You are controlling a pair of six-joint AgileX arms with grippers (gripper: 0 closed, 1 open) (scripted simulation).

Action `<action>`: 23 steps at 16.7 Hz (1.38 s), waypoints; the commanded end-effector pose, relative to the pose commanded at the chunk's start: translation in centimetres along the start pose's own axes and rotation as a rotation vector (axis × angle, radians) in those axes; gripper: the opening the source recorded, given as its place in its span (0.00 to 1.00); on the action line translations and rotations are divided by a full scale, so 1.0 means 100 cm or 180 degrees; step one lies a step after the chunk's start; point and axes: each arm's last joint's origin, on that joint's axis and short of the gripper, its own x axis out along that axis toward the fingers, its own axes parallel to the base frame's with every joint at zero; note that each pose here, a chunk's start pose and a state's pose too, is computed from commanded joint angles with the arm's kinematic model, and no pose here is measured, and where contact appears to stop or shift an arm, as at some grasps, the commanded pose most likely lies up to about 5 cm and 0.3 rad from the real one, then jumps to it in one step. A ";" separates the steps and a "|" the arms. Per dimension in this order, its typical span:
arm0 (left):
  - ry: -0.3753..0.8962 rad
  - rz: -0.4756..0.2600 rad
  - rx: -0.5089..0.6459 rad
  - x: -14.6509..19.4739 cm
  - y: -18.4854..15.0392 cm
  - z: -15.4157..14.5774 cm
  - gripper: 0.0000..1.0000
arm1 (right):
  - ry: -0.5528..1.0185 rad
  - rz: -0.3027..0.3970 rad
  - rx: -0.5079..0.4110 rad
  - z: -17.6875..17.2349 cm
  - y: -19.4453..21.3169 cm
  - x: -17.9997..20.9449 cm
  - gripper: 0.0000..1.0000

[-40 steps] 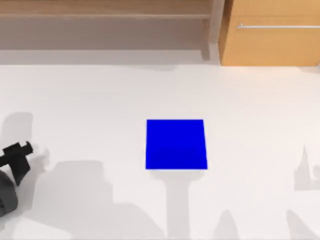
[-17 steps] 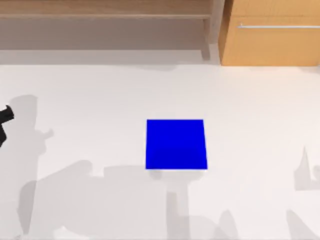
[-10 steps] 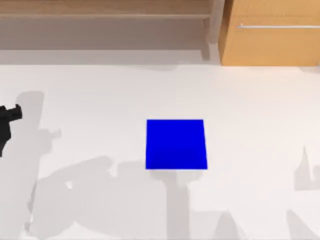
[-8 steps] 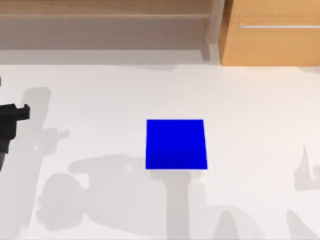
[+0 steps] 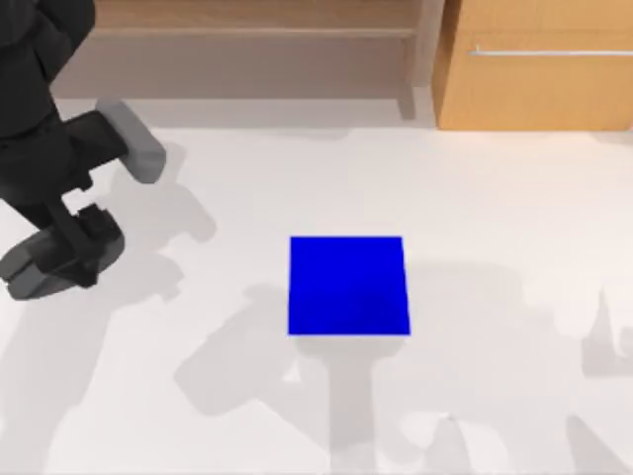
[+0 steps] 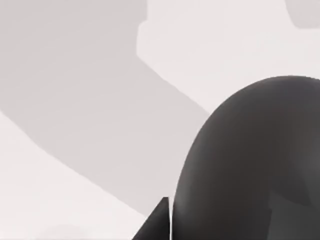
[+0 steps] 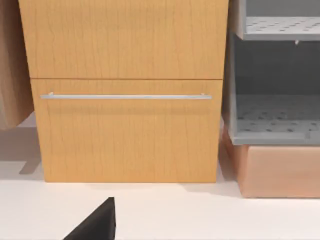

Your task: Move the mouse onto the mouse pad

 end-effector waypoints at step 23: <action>0.0189 0.0077 0.6893 0.065 -0.079 0.215 0.00 | 0.0000 0.0000 0.0000 0.000 0.000 0.000 1.00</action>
